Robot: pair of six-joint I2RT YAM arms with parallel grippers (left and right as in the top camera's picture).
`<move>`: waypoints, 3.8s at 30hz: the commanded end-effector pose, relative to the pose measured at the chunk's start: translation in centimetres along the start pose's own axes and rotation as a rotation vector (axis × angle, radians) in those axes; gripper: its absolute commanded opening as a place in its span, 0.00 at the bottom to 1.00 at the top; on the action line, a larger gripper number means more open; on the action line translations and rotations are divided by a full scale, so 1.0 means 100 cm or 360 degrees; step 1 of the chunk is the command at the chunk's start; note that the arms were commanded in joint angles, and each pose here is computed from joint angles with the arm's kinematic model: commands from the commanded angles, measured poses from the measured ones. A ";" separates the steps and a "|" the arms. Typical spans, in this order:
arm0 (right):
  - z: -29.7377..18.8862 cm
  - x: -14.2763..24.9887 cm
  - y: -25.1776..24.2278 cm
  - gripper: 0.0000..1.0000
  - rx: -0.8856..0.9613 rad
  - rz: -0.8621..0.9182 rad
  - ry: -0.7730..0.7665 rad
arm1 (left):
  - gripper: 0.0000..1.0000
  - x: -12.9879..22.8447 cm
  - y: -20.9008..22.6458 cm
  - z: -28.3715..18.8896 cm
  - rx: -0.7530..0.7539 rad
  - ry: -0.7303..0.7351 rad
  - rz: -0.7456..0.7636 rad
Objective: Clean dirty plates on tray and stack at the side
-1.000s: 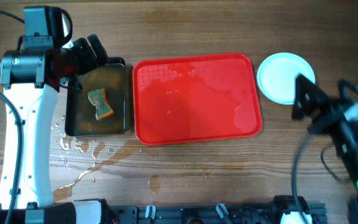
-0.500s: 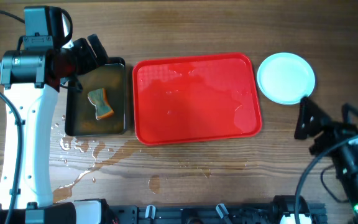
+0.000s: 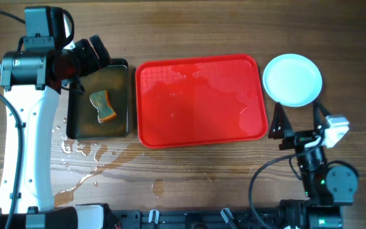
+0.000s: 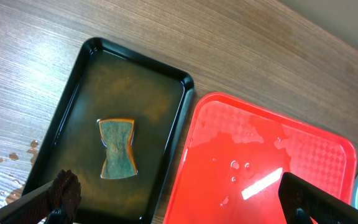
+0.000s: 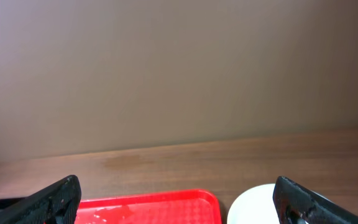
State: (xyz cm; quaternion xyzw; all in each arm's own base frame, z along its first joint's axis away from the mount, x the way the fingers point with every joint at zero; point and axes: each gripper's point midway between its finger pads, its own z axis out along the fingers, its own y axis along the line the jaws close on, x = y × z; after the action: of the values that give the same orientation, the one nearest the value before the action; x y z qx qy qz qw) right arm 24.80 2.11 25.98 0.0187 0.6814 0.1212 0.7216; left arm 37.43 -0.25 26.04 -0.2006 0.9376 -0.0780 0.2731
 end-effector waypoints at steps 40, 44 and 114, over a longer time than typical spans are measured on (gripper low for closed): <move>-0.009 0.080 0.002 1.00 -0.0139 -0.0182 0.0094 | 1.00 -0.007 0.009 -0.024 -0.0057 -0.0131 0.0021; -0.009 0.080 0.002 1.00 -0.0139 -0.0182 0.0094 | 1.00 0.007 0.013 -0.055 -0.0012 -0.0235 0.0053; -0.009 0.081 0.002 1.00 -0.0139 -0.0181 0.0097 | 1.00 0.145 0.076 0.016 0.0304 -0.1453 0.0495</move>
State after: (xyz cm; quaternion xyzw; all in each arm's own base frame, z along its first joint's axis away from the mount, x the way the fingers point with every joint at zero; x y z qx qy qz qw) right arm 24.33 3.39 17.85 -0.0414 0.7014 0.1097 0.7031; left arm 24.62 0.76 15.81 -0.0576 0.7311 -0.0274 0.6793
